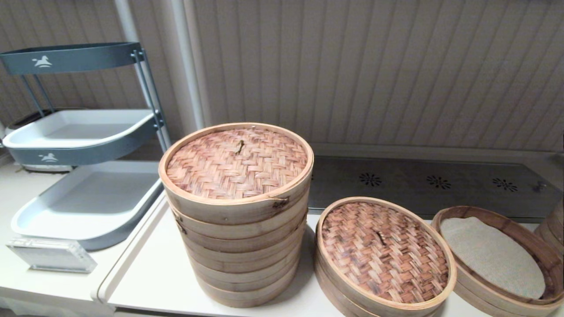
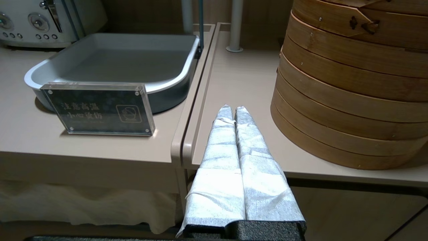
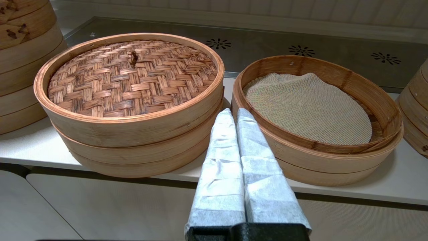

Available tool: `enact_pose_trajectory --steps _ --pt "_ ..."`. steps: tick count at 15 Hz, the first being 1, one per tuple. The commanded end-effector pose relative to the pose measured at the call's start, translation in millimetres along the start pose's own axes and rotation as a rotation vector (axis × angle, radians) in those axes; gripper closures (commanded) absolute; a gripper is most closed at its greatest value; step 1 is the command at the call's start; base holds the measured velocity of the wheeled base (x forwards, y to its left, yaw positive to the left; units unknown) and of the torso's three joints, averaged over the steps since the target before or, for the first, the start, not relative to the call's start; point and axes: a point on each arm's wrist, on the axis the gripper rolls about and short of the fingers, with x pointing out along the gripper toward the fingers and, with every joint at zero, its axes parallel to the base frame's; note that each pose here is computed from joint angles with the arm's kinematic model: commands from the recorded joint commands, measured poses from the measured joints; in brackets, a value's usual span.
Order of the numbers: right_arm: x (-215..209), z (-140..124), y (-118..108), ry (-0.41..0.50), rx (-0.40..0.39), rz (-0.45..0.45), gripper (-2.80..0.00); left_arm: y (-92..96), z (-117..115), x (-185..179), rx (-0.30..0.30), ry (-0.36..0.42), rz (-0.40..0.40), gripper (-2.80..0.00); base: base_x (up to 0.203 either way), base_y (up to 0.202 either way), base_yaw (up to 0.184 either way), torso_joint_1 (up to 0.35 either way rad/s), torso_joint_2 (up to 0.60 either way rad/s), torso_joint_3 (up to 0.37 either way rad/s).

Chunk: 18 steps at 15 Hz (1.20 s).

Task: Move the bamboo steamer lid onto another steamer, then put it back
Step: Pick up the steamer

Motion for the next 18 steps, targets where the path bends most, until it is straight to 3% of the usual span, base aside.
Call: enact_pose_trajectory --steps 1,5,9,13,18 --pt "1.6 -7.3 0.2 0.025 -0.001 0.002 0.0 0.0 -6.9 1.4 0.0 0.022 -0.001 0.0 0.0 0.0 0.0 0.0 0.0 0.0" --pt "0.9 -3.8 0.1 0.01 -0.014 0.001 0.0 0.0 -6.9 1.4 0.0 0.022 -0.001 0.0 0.0 0.0 0.0 0.0 0.0 0.0" --pt "-12.4 38.3 -0.4 -0.035 -0.015 0.031 0.0 0.0 -6.9 1.3 0.0 0.021 0.002 0.0 0.0 0.0 0.0 0.0 0.0 0.0" --pt "3.6 86.0 -0.9 0.049 -0.01 0.077 0.0 0.0 -6.9 1.4 0.0 0.022 -0.001 0.0 0.0 0.0 0.0 0.0 0.0 0.0" --pt "75.9 150.3 -2.3 0.233 0.021 0.126 0.0 0.0 -6.9 1.4 0.0 0.022 -0.001 0.0 0.0 0.0 0.0 0.0 0.0 0.0"
